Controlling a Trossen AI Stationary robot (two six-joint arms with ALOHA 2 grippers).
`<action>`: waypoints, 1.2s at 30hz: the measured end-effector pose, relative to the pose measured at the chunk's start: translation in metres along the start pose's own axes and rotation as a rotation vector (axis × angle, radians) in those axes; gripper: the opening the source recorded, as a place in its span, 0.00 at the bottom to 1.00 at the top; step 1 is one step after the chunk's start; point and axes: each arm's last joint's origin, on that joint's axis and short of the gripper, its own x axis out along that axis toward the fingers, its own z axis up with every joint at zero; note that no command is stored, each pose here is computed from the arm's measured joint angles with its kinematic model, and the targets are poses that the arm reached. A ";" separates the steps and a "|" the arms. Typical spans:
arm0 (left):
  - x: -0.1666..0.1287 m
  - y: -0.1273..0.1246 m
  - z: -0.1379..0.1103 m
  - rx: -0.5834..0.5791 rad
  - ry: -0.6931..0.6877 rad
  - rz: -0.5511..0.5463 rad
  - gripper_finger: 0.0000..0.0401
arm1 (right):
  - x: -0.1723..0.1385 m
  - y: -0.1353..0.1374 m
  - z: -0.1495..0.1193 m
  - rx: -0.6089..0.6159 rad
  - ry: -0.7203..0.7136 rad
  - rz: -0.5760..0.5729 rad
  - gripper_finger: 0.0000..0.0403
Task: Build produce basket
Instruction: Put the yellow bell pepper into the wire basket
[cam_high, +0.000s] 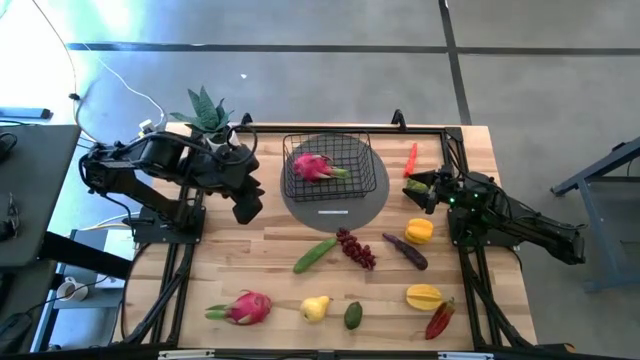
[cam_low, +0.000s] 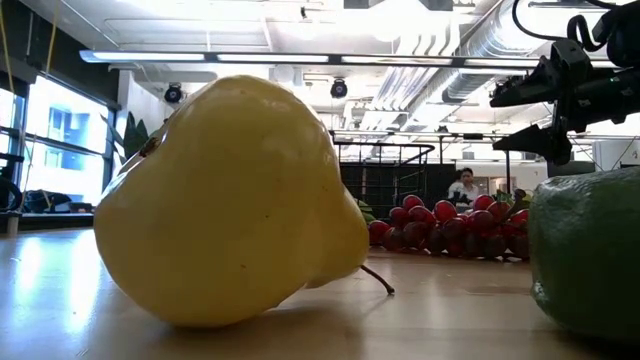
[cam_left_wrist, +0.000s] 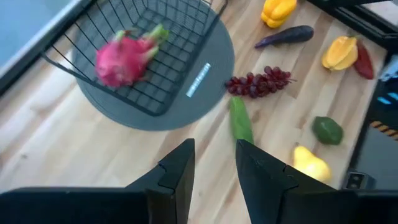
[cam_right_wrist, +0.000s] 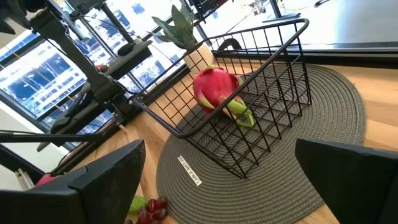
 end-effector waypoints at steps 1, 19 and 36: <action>0.000 0.000 0.000 -0.011 0.009 -0.011 0.26 | 0.000 0.000 0.000 0.000 0.000 0.000 0.99; 0.000 -0.001 -0.002 -0.138 0.055 -0.040 0.26 | -0.001 0.006 0.010 0.150 -0.095 0.081 0.99; 0.000 0.004 -0.005 -0.019 0.055 0.036 0.26 | -0.037 0.044 0.069 -0.020 0.241 -0.116 0.99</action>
